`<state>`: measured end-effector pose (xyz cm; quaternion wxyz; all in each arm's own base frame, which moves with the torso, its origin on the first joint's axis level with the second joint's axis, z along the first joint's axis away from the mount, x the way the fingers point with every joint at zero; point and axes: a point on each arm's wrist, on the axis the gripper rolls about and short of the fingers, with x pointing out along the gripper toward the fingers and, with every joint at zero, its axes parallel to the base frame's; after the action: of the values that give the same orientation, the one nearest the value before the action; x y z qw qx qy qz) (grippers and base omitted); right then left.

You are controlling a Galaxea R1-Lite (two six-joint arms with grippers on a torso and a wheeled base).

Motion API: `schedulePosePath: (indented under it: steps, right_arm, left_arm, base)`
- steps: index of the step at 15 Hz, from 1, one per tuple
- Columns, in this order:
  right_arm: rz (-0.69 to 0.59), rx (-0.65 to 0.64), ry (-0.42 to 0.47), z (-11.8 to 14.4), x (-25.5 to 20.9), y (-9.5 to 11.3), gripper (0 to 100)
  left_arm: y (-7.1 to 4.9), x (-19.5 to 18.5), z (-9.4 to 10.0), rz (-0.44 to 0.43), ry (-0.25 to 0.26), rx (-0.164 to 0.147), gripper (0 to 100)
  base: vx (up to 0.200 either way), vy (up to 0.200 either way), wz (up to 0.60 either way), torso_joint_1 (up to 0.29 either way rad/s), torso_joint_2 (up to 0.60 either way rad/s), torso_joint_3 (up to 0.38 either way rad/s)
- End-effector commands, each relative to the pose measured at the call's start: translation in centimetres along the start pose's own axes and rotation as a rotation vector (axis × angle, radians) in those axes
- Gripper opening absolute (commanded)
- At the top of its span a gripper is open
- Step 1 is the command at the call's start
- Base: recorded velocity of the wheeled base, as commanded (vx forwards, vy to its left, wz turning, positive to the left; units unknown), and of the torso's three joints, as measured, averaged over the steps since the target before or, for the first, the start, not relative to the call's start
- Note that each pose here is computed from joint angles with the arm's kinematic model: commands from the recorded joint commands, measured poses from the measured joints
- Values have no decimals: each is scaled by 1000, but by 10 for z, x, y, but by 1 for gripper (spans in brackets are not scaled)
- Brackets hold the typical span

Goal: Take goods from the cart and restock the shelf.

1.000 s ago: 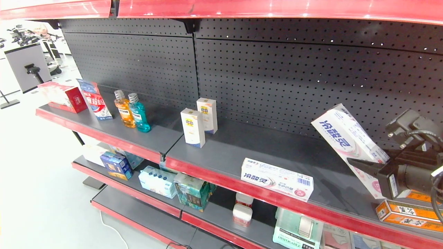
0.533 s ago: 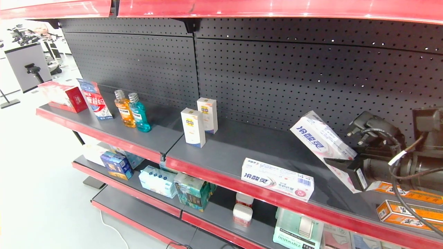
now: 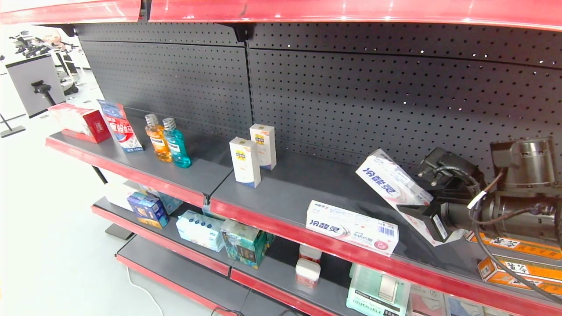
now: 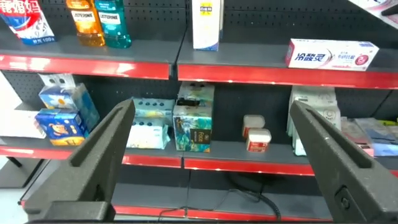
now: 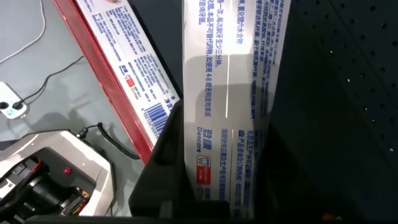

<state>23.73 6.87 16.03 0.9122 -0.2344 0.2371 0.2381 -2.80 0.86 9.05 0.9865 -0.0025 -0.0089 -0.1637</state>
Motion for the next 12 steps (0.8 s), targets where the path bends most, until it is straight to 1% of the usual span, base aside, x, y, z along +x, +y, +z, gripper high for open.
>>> schedulePosePath:
  steps: [1,3,5,6,7,8,9,11,12]
  right_arm:
    - [-4,1,-2,0,-1,0,0]
    - [-5,1,-5,0,-2,0,0]
    - [-8,0,-6,1,-2,-1,0]
    - [-8,0,-6,1,-2,-1,0]
    - [-9,0,-8,1,-3,-1,0]
    - [-12,1,-14,2,-5,-1,0]
    - [-9,1,-13,2,-5,-1,0]
    - [-10,1,-18,4,-3,-2,0]
    - [-9,0,-22,6,-1,-3,0]
  left_arm:
    - [0,2,-6,16,21,-1,100]
    - [1,2,-8,50,27,1,100]
    - [1,3,-8,42,26,7,100]
    - [0,5,-15,-6,29,62,100]
    - [-1,6,-14,-33,5,70,100]
    - [0,6,-15,-31,14,69,100]
    - [0,6,-15,-24,15,56,100]
    - [0,6,-15,-22,17,13,100]
    - [0,6,-15,-21,18,5,100]
  base:
    - [0,0,0,0,0,0]
    - [0,0,0,0,0,0]
    - [0,0,0,0,0,0]
    - [0,0,0,0,0,0]
    - [0,0,0,0,0,0]
    - [0,0,0,0,0,0]
    - [0,0,0,0,0,0]
    - [0,0,0,0,0,0]
    - [0,0,0,0,0,0]
